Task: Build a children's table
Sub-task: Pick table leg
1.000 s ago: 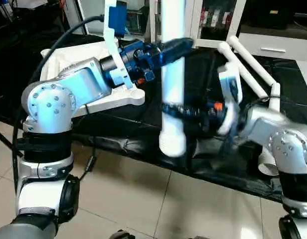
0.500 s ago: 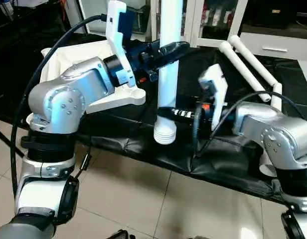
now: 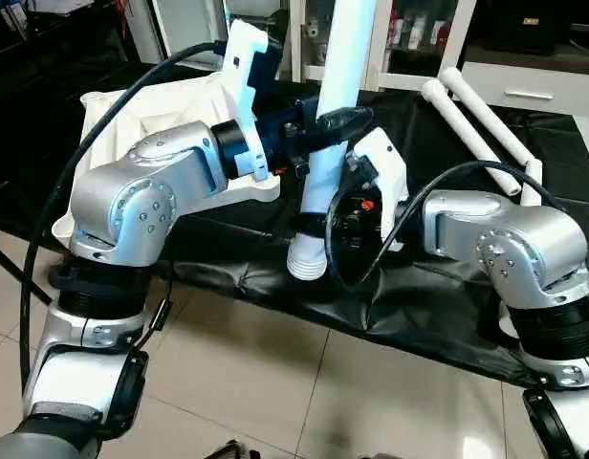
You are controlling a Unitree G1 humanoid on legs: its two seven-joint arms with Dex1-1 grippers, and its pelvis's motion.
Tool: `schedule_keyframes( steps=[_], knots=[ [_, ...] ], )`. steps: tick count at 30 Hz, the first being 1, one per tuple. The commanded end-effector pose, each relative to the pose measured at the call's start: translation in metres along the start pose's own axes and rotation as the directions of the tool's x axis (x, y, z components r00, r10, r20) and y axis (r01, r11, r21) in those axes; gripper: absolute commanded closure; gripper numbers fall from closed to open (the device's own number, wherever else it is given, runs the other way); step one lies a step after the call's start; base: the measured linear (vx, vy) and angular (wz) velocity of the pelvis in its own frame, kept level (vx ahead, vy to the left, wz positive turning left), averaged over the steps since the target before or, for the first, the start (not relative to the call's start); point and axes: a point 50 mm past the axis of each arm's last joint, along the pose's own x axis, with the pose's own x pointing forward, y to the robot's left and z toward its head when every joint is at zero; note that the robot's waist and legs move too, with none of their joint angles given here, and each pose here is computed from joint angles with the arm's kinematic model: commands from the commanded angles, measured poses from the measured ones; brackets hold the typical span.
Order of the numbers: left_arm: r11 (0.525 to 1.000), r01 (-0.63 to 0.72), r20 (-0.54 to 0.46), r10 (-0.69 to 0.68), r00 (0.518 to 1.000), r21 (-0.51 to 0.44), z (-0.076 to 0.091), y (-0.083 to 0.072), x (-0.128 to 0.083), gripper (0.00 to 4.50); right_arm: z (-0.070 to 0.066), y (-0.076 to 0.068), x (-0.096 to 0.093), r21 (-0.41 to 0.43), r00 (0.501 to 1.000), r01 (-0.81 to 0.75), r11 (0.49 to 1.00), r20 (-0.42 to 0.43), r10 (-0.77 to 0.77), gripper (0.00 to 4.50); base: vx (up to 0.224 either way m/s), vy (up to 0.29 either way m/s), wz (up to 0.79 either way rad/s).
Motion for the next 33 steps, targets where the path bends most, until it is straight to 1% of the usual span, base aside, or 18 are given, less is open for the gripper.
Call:
schedule_keyframes(
  steps=[1,2,3,7,16,17,18,19,20,21,23,26,28,29,30,31,32,33],
  knots=[
    [0.999,0.022,0.012,-0.023,1.000,0.037,0.006,-0.003,0.001,2.77,0.001,0.000,0.002,-0.007,1.000,0.016,1.000,-0.019,-0.016,2.12,0.000,0.000,0.00],
    [0.999,0.024,0.014,-0.025,1.000,0.040,0.006,-0.003,0.001,2.77,0.001,0.001,0.003,-0.003,1.000,0.016,1.000,-0.024,-0.016,2.12,0.000,0.000,0.00],
    [0.999,0.025,0.015,-0.026,1.000,0.040,0.006,-0.003,0.001,2.77,0.000,0.001,0.003,-0.002,1.000,0.017,1.000,-0.026,-0.017,2.36,0.000,0.000,0.00],
    [0.999,0.027,0.022,-0.028,0.999,0.038,0.007,-0.003,0.000,2.77,-0.001,0.002,0.004,0.007,0.999,0.015,1.000,-0.039,-0.015,2.60,0.000,0.000,0.00],
    [0.999,0.014,0.021,-0.015,1.000,0.043,0.007,-0.001,-0.001,2.77,-0.002,0.002,0.004,0.013,0.999,0.014,1.000,-0.044,-0.013,2.64,0.000,0.000,0.00],
    [1.000,-0.011,-0.004,0.011,1.000,0.021,0.005,0.002,-0.001,2.77,-0.002,0.002,0.003,0.014,0.999,0.016,1.000,-0.042,-0.016,2.64,0.000,0.000,0.00],
    [1.000,-0.015,-0.006,0.015,1.000,0.021,0.005,0.002,-0.001,2.42,-0.002,0.002,0.003,0.015,0.999,0.017,1.000,-0.042,-0.016,2.64,0.000,0.000,0.00],
    [1.000,-0.026,-0.021,0.026,0.999,0.016,0.004,0.003,-0.002,2.21,-0.002,0.001,0.003,0.016,0.999,0.023,1.000,-0.040,-0.022,2.64,0.000,0.000,0.00],
    [1.000,-0.026,-0.021,0.026,0.999,0.016,0.004,0.003,-0.002,2.21,-0.002,0.001,0.003,0.016,0.999,0.023,1.000,-0.040,-0.022,2.64,0.000,0.000,0.00],
    [0.998,-0.053,-0.003,0.053,0.999,0.016,0.006,0.004,-0.005,2.07,-0.002,0.000,0.002,0.022,0.999,0.035,0.999,-0.033,-0.034,2.64,0.000,0.000,0.00],
    [0.997,-0.069,-0.003,0.069,0.998,0.015,0.005,0.005,-0.006,1.93,-0.002,-0.001,0.002,0.024,0.999,0.040,0.999,-0.031,-0.039,2.65,0.000,0.000,0.00],
    [0.995,-0.100,-0.006,0.100,0.995,0.004,0.003,0.010,-0.010,1.58,-0.001,-0.006,0.000,0.042,0.998,0.067,0.997,-0.015,-0.066,2.65,0.000,0.000,0.00],
    [0.994,-0.104,-0.017,0.104,0.994,0.015,0.002,0.011,-0.011,1.50,-0.001,-0.010,-0.004,0.046,0.996,0.085,0.995,-0.012,-0.085,2.65,0.000,0.000,0.00],
    [0.995,-0.100,-0.018,0.101,0.995,0.018,0.002,0.011,-0.012,1.34,0.000,-0.013,-0.007,0.048,0.995,0.099,0.994,-0.007,-0.099,2.65,0.000,0.000,0.00],
    [0.994,-0.104,-0.014,0.105,0.994,0.026,0.003,0.012,-0.013,1.34,0.001,-0.017,-0.010,0.049,0.993,0.118,0.992,-0.002,-0.119,2.65,0.000,0.000,0.00],
    [0.986,-0.157,0.005,0.157,0.988,0.049,0.004,0.016,-0.014,1.23,0.001,-0.028,-0.019,0.044,0.983,0.181,0.982,0.001,-0.181,2.65,0.000,0.000,0.00],
    [0.986,-0.157,0.005,0.157,0.988,0.049,0.004,0.016,-0.014,1.23,0.001,-0.028,-0.019,0.044,0.983,0.181,0.982,0.001,-0.181,2.65,0.000,0.000,0.00],
    [0.979,-0.188,0.014,0.188,0.982,0.078,0.004,0.018,-0.018,1.03,-0.001,-0.044,-0.028,0.041,0.959,0.282,0.958,0.001,-0.282,2.65,0.000,0.000,0.00]
  ],
)
